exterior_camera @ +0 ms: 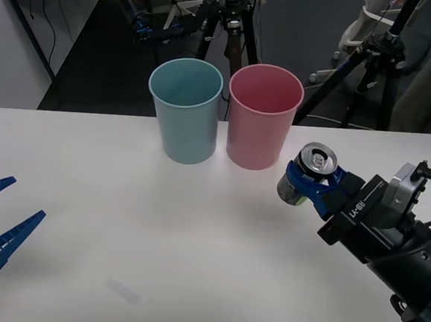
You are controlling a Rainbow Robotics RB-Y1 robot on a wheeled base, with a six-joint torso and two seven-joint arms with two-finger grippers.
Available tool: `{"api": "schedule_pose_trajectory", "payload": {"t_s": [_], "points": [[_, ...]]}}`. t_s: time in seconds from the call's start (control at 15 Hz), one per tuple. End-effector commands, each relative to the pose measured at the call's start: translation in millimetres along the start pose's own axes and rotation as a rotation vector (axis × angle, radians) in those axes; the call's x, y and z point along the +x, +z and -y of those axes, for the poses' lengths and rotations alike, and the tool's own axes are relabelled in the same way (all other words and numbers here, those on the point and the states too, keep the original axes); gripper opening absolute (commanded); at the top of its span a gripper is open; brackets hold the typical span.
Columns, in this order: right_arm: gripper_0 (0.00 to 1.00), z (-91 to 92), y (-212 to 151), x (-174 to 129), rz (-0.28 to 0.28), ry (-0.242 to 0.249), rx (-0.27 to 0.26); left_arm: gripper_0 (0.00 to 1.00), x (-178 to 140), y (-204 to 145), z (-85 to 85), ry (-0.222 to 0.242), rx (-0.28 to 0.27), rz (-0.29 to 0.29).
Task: Grasp the object on the table and drop it into the matching bin: aluminum can to the light blue bin, PET bottle to the pink bin.
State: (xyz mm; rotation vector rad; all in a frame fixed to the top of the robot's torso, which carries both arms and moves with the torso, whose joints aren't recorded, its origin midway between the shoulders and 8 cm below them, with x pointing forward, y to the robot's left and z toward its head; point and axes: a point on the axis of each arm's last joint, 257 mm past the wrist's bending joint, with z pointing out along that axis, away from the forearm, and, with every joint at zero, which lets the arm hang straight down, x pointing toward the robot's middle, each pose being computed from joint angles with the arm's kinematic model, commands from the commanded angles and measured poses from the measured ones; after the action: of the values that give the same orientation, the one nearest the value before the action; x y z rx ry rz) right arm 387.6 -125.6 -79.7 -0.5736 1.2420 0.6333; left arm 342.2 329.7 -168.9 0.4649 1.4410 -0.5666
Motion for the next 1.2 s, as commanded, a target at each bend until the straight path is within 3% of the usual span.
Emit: {"api": "schedule_pose_trajectory", "payload": {"t_s": [0.07,0.33,0.73,0.87,1.2], "points": [[0.00,3.3,16,-21,0.011,-0.029,0.018,1.00,0,0,0.0,0.000,0.000,0.000],[0.00,5.0,49,-37,0.026,-0.046,0.027,1.00,0,0,0.0,0.000,0.000,0.000],[0.00,-5.8,108,-57,0.073,-0.021,0.036,1.00,0,0,0.0,0.000,0.000,0.000],[0.00,1.0,129,-55,0.073,-0.051,0.052,1.00,0,0,0.0,0.000,0.000,0.000],[0.00,17.7,189,-46,0.070,-0.049,0.083,1.00,0,0,0.0,0.000,0.000,0.000]]}}
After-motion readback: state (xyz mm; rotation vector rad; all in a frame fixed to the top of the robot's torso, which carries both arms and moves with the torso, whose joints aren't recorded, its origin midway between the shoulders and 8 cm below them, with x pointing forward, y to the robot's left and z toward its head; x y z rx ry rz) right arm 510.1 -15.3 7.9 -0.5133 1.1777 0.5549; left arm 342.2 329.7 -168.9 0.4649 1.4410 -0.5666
